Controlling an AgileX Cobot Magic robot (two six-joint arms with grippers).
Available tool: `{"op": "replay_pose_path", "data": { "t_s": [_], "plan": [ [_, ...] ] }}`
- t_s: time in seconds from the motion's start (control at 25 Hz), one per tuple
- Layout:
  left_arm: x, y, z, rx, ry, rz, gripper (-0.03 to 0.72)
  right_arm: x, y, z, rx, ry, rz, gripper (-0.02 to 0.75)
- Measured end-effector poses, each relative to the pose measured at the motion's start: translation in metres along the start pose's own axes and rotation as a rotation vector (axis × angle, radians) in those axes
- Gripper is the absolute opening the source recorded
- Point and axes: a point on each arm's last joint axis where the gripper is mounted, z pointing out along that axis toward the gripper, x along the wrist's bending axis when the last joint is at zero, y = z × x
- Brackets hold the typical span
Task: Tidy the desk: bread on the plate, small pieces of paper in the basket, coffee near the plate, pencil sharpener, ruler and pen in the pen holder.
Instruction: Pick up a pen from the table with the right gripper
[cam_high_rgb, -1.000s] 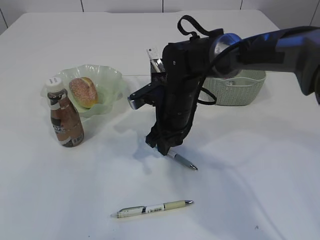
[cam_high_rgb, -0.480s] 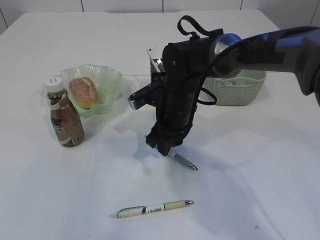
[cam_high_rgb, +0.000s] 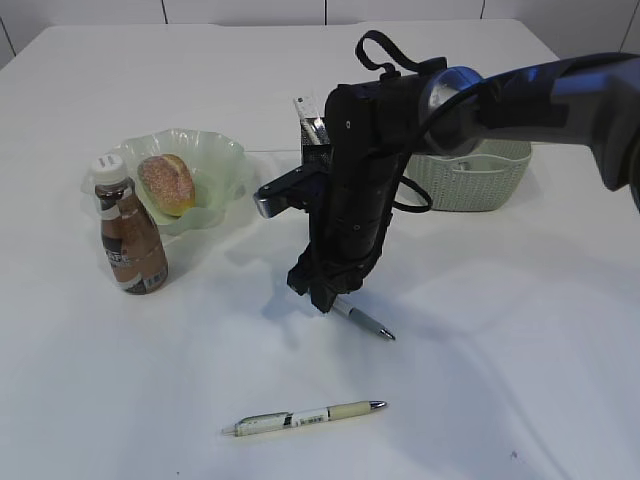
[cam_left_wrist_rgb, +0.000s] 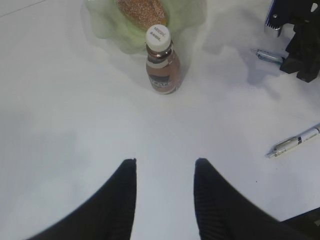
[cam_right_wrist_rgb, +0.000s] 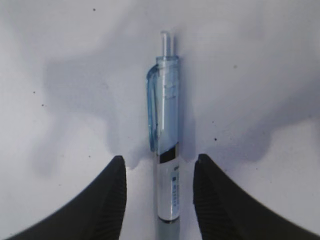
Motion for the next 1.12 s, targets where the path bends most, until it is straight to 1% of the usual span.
{"op": "replay_pose_path", "data": {
  "t_s": [0.2,0.28,0.72,0.8,0.88,0.92,0.96,1.12],
  "plan": [
    [0.0,0.0,0.0,0.0,0.0,0.0,0.268,0.0,0.0,0.003,0.002,0.002,0.002,0.361],
    [0.0,0.0,0.0,0.0,0.0,0.0,0.268,0.0,-0.001,0.009,0.024,0.013,0.013,0.361],
    [0.0,0.0,0.0,0.0,0.0,0.0,0.268,0.001,-0.007,0.01,0.084,0.024,0.016,0.352],
    [0.0,0.0,0.0,0.0,0.0,0.0,0.268,0.001,-0.007,0.01,0.091,0.02,0.013,0.33],
    [0.0,0.0,0.0,0.0,0.0,0.0,0.268,0.0,-0.008,0.01,0.096,0.013,0.008,0.292],
    [0.0,0.0,0.0,0.0,0.0,0.0,0.268,0.0,-0.008,0.01,0.096,0.013,0.008,0.292],
    [0.0,0.0,0.0,0.0,0.0,0.0,0.268,-0.001,-0.008,0.012,0.098,0.009,0.006,0.259],
    [0.0,0.0,0.0,0.0,0.0,0.0,0.268,-0.002,-0.007,0.013,0.097,0.006,0.006,0.242]
  ]
}}
